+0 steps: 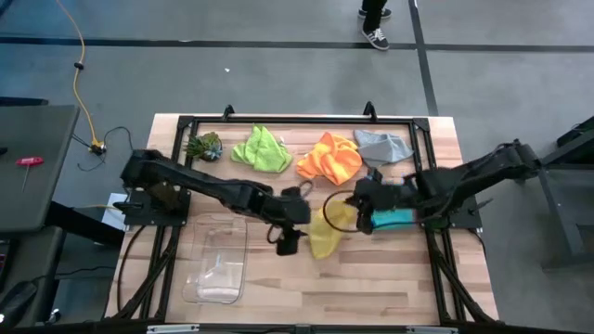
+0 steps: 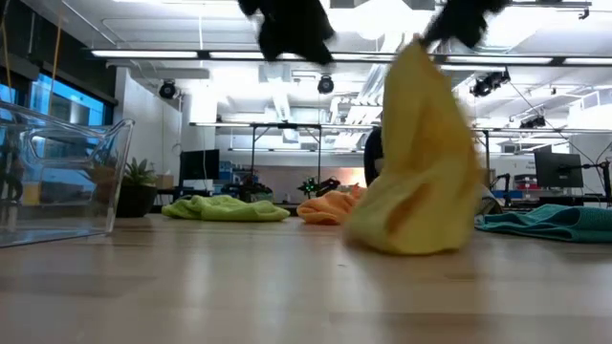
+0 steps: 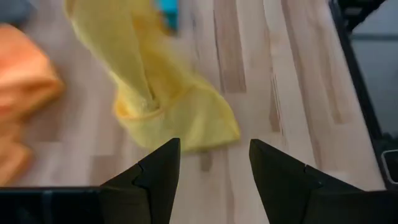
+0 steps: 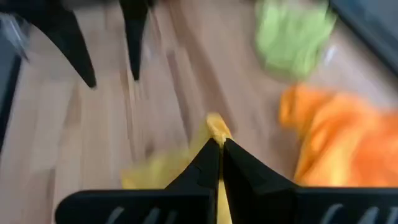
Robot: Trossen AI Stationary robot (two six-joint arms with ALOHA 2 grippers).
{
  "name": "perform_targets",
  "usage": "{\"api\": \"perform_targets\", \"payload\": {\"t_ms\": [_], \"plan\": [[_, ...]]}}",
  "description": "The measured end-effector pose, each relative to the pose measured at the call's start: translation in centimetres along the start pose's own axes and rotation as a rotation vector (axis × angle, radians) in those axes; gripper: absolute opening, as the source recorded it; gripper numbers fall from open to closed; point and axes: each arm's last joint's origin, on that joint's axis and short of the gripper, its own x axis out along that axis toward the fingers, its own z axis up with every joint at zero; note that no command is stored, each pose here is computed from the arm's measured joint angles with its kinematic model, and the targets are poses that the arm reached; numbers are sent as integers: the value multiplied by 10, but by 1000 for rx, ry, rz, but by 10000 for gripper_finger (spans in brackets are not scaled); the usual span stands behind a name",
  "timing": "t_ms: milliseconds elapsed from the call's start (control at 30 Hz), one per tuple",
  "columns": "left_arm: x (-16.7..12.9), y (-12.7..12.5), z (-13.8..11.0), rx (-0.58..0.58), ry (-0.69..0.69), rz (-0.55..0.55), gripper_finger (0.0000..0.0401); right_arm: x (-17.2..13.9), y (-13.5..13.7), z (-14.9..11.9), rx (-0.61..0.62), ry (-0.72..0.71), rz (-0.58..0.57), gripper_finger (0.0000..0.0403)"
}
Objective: Fold microfiber towels
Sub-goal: Fold the yellow towel
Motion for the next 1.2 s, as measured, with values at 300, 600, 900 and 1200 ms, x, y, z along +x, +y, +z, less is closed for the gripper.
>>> {"api": "perform_targets", "payload": {"t_ms": [300,600,900,1200], "plan": [[-120,18,14,0,-311,266,181,-43,-3,88,-95,-215,130,0],[-162,25,4,-24,-364,340,181,-32,9,103,-199,-30,70,0],[-140,24,-4,14,-212,370,181,-3,18,93,-169,134,76,0],[-100,17,-10,21,-214,196,181,-2,9,93,-122,154,10,0]]}}
